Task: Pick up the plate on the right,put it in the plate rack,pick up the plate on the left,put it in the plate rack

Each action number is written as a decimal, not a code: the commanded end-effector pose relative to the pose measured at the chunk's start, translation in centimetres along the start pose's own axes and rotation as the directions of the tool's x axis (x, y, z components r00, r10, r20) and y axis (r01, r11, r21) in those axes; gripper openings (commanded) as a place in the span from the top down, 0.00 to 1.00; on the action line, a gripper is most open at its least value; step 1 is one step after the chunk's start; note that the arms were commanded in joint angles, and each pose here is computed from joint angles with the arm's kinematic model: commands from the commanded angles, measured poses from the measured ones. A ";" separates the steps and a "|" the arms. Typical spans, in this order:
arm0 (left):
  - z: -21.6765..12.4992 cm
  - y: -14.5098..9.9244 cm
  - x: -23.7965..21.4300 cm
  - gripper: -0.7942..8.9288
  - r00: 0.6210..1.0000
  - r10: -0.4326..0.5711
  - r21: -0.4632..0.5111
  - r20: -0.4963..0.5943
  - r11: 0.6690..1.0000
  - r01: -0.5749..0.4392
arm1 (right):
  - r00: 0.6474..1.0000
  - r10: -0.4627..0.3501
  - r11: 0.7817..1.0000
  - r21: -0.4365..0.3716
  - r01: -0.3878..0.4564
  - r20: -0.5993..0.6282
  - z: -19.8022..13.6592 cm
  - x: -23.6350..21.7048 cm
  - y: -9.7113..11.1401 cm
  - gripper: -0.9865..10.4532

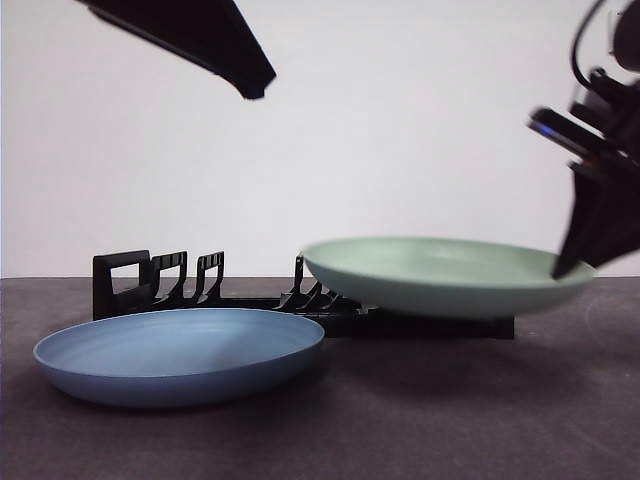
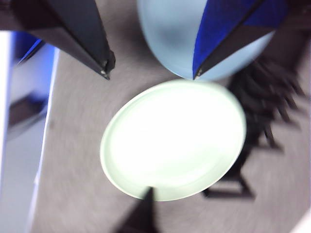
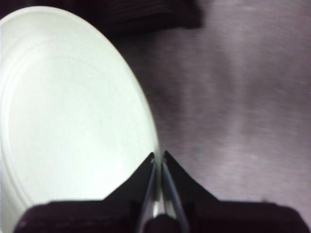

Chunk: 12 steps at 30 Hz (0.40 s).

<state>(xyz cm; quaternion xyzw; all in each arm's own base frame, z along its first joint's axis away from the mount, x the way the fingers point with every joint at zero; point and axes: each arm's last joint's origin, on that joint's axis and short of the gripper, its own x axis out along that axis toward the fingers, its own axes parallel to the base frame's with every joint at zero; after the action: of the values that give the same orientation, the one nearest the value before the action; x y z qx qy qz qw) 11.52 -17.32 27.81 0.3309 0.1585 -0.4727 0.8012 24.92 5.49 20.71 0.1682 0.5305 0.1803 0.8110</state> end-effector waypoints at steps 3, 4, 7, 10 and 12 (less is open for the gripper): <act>0.3 -1.3 1.3 0.63 0.999 -0.006 0.260 -0.053 0.965 0.020 | 0.999 0.048 0.996 -0.071 -0.048 -0.008 0.8 -0.5 2.8 0.93; 0.3 -1.6 1.7 0.63 0.998 -0.018 0.272 -0.063 0.962 0.035 | 0.998 0.054 0.995 -0.082 -0.055 -0.012 0.9 -0.6 3.2 0.93; 0.2 -2.2 2.9 0.63 0.994 -0.024 0.294 -0.110 0.954 0.056 | 0.997 0.070 0.991 -0.115 -0.073 -0.028 0.9 -0.8 4.6 0.93; -0.2 -2.5 4.1 0.63 0.987 -0.041 0.316 -0.155 0.944 0.089 | 0.996 0.079 0.987 -0.135 -0.084 -0.048 0.8 -0.9 5.4 0.93; -0.4 -2.8 4.8 0.63 0.982 -0.051 0.318 -0.184 0.942 0.108 | 0.995 0.081 0.986 -0.144 -0.089 -0.060 0.6 -0.8 5.8 0.93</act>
<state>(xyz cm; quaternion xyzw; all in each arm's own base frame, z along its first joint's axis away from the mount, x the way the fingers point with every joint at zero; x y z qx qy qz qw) 11.51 -20.87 23.83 0.4851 0.1638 -0.4929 0.7035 24.51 10.00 24.07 0.1233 0.5321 0.2545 0.7980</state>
